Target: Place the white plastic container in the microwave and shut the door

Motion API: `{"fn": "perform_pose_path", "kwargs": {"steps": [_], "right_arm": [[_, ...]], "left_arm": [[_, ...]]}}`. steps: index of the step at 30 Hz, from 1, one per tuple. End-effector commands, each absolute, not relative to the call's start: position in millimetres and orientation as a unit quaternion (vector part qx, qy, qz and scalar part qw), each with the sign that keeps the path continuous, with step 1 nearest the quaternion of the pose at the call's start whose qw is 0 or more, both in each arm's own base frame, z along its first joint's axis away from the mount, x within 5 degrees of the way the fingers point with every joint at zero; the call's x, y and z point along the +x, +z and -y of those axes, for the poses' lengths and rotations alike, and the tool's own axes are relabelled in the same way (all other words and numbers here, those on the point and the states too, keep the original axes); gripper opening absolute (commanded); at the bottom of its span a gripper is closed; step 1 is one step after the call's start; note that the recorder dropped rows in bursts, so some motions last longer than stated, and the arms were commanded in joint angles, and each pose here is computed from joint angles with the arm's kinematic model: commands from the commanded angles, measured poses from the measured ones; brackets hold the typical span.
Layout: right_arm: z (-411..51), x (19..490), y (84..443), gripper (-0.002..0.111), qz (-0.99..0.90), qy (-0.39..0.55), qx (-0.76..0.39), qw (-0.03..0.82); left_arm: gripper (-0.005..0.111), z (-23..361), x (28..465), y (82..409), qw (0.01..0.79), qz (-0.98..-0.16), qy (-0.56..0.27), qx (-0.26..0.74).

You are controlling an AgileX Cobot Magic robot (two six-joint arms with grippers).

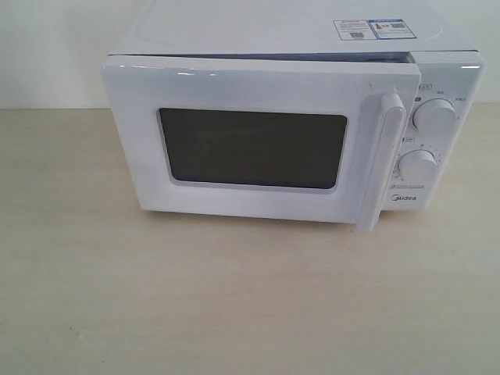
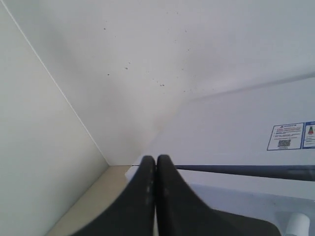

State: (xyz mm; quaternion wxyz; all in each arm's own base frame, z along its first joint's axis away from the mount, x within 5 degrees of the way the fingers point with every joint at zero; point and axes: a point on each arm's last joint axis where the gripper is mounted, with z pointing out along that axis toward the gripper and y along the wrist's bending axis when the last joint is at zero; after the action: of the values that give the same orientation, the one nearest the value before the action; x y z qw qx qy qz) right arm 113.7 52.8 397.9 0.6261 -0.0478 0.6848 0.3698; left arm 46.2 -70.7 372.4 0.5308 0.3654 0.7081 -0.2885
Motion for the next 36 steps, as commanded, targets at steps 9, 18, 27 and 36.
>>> {"fn": "perform_pose_path", "kwargs": {"steps": [9, 18, 27, 36], "right_arm": [[-54.6, 113.4, 387.4, 0.000, -0.707, 0.380, -0.040, 0.595], [-50.6, 125.7, 329.9, 0.000, -0.762, 0.312, 0.007, 0.567], [-62.9, 126.5, 323.6, 0.000, -0.739, 0.338, 0.045, 0.580], [-116.9, 157.0, 303.9, 0.000, -0.728, 0.401, 0.007, 0.556]], "left_arm": [[0.004, 71.2, 44.7, 371.3, 0.525, -0.710, -0.299, 0.362], [0.004, 71.2, 44.7, 371.3, 0.525, -0.710, -0.299, 0.362], [0.004, 71.2, 44.7, 371.3, 0.525, -0.710, -0.299, 0.362], [0.004, 71.2, 44.7, 371.3, 0.525, -0.710, -0.299, 0.362]]}}
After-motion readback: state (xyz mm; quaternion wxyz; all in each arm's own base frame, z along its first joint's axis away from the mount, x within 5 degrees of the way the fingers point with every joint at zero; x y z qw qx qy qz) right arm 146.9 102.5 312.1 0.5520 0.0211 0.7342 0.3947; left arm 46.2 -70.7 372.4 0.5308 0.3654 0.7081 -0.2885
